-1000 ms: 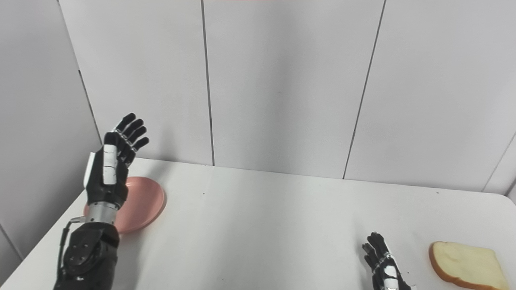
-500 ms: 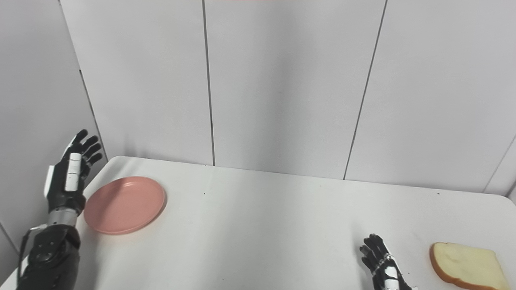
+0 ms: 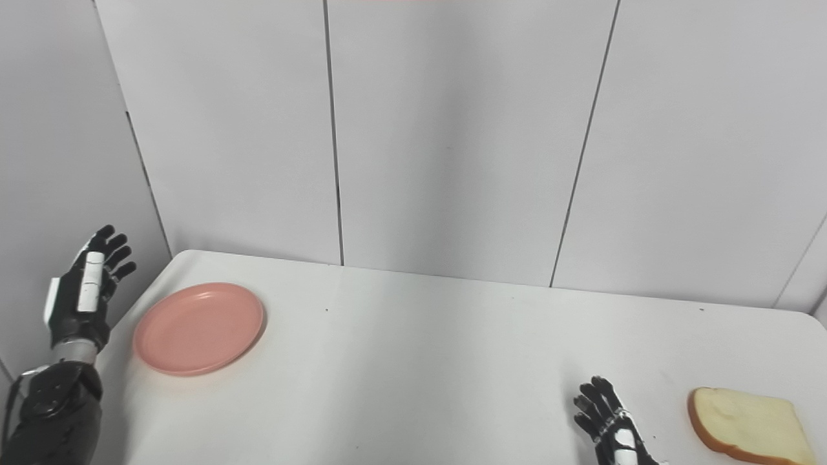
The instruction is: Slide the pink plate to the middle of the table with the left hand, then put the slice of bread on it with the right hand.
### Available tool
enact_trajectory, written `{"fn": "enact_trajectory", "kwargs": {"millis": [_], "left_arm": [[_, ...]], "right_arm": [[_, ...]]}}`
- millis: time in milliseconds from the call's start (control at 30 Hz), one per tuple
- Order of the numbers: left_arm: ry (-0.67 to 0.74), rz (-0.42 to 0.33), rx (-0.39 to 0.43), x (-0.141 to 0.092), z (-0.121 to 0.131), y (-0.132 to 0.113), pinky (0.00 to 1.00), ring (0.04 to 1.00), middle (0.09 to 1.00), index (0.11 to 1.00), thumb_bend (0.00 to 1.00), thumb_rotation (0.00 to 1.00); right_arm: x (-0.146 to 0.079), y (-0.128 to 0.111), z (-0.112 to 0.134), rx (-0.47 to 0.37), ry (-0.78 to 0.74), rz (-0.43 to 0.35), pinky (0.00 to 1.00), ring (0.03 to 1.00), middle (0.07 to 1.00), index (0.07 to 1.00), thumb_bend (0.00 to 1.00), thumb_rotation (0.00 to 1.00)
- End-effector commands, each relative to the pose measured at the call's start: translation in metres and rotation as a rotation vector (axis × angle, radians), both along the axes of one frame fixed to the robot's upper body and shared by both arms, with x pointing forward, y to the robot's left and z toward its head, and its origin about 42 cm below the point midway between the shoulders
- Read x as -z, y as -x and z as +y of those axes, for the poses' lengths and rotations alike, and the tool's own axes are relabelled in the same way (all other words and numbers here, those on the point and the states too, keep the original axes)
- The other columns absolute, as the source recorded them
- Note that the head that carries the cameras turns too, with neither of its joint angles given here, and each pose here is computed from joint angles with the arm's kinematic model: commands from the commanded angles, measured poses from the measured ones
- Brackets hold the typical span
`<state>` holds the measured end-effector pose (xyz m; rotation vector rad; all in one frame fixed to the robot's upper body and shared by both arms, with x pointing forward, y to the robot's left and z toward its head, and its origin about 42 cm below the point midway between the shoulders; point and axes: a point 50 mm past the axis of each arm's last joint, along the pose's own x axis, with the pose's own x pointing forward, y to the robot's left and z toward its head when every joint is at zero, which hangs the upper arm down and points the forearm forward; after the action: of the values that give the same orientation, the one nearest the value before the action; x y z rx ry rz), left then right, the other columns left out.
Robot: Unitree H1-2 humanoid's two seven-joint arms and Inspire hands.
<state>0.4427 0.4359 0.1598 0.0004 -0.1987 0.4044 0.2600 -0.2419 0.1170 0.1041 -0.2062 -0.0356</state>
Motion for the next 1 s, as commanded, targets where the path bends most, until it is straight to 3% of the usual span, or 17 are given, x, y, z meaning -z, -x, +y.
{"fn": "enact_trajectory", "kwargs": {"millis": [0, 233, 400, 533, 767, 967], "left_arm": [[-0.069, -0.098, -0.015, -0.038, 0.013, -0.012, 0.8, 0.858, 0.856, 0.841, 0.99, 0.84], [-0.058, -0.058, 0.006, -0.022, 0.005, -0.01, 0.83, 0.859, 0.857, 0.855, 0.95, 0.85], [-0.071, 0.003, 0.038, -0.008, -0.007, -0.012, 0.8, 0.856, 0.858, 0.864, 0.97, 0.84], [0.003, 0.039, 0.04, 0.005, -0.018, -0.015, 0.81, 0.859, 0.865, 0.86, 0.97, 0.82], [0.076, 0.065, 0.067, 0.016, -0.038, -0.019, 0.75, 0.855, 0.853, 0.849, 0.96, 0.82], [0.159, 0.078, 0.135, 0.02, -0.058, -0.026, 0.82, 0.882, 0.868, 0.852, 0.9, 0.79]], "right_arm": [[0.049, 0.039, 0.004, 0.031, -0.04, 0.184, 0.85, 0.848, 0.856, 0.864, 0.66, 1.0], [0.048, 0.04, 0.005, 0.027, -0.044, 0.183, 0.83, 0.838, 0.841, 0.859, 0.67, 1.0], [0.047, 0.041, 0.007, 0.03, -0.044, 0.182, 0.81, 0.825, 0.827, 0.852, 0.67, 1.0], [0.046, 0.042, 0.007, 0.028, -0.04, 0.179, 0.8, 0.82, 0.819, 0.852, 0.69, 1.0], [0.045, 0.043, 0.008, 0.023, -0.013, 0.167, 0.79, 0.806, 0.807, 0.853, 0.69, 1.0], [0.044, 0.043, 0.009, 0.024, -0.013, 0.16, 0.78, 0.791, 0.788, 0.848, 0.7, 1.0]]}}
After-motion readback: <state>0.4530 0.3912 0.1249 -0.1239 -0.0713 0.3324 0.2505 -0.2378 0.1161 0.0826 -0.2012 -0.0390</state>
